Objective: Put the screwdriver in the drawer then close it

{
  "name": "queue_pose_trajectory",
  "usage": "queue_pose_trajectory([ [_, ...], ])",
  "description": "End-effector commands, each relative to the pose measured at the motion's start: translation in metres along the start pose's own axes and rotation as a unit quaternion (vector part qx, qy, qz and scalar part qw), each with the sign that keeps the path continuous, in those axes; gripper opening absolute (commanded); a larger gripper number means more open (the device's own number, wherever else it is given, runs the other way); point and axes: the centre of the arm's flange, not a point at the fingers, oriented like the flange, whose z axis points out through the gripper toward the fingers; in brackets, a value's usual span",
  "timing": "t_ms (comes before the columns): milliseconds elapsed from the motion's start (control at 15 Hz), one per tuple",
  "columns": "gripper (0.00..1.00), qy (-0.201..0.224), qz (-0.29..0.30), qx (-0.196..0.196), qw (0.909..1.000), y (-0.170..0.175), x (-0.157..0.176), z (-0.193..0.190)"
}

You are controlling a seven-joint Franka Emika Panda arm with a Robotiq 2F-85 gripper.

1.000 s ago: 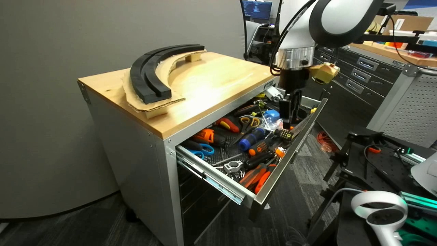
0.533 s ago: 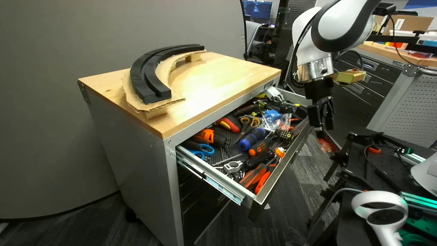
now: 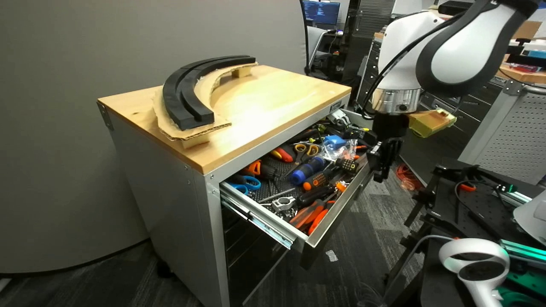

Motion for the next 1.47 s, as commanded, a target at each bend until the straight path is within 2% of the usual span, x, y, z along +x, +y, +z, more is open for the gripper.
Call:
queue_pose_trajectory([
  [0, 0.00, 0.097, -0.008, -0.004, 0.9952, -0.045, 0.000, 0.000],
  [267, 0.00, 0.182, -0.035, -0.008, 0.9827, -0.075, 0.006, -0.002],
  [600, 0.00, 0.261, -0.064, -0.001, 0.9632, -0.085, 0.029, -0.005],
  [1000, 0.00, 0.293, -0.036, 0.058, 0.9536, -0.094, 0.084, 0.001],
  [1400, 0.00, 0.316, -0.039, 0.079, 0.9447, -0.102, 0.112, 0.020],
])
